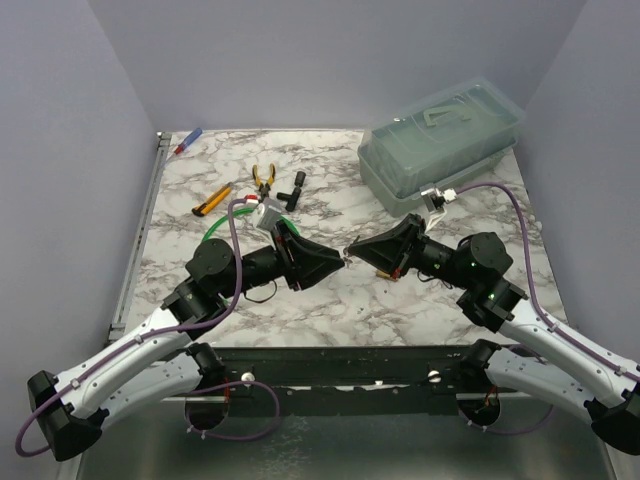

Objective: Unlock with the key

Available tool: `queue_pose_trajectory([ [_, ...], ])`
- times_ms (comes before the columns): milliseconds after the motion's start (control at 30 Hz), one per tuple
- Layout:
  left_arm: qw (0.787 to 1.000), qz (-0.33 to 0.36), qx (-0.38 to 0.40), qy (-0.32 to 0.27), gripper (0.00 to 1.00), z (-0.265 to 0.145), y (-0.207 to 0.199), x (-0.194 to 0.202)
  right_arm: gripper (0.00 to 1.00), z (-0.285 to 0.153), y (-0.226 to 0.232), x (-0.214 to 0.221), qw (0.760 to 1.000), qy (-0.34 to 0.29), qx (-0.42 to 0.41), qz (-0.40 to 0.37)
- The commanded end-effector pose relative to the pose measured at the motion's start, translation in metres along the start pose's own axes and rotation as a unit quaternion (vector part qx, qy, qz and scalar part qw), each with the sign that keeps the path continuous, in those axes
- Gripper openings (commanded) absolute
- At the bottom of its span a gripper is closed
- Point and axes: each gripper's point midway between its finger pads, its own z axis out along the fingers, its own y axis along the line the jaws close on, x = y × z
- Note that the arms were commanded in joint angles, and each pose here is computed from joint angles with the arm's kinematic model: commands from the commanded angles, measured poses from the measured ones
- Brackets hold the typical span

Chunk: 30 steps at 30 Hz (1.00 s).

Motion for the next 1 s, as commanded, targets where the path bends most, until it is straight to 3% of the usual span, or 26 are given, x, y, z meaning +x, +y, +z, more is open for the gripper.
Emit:
queue_pose_trajectory([
  [0,1.0,0.009,-0.003,-0.012,0.37,0.003,0.002,-0.007,0.0,0.002,0.013,-0.006,1.0,-0.001,-0.024,-0.004],
  [600,1.0,0.001,0.003,-0.017,0.36,0.011,0.003,-0.008,0.0,0.005,0.012,0.001,0.999,0.012,-0.033,0.004],
  [833,1.0,-0.004,0.001,-0.019,0.17,0.014,0.006,-0.009,0.0,0.005,0.012,0.004,0.999,0.016,-0.036,0.007],
  [933,1.0,-0.005,0.0,-0.02,0.01,0.014,0.006,-0.01,0.0,0.005,0.012,0.006,0.999,0.02,-0.038,0.009],
  [967,1.0,-0.006,-0.001,-0.021,0.0,0.014,0.007,-0.01,0.0,0.005,0.012,0.006,0.999,0.02,-0.039,0.009],
])
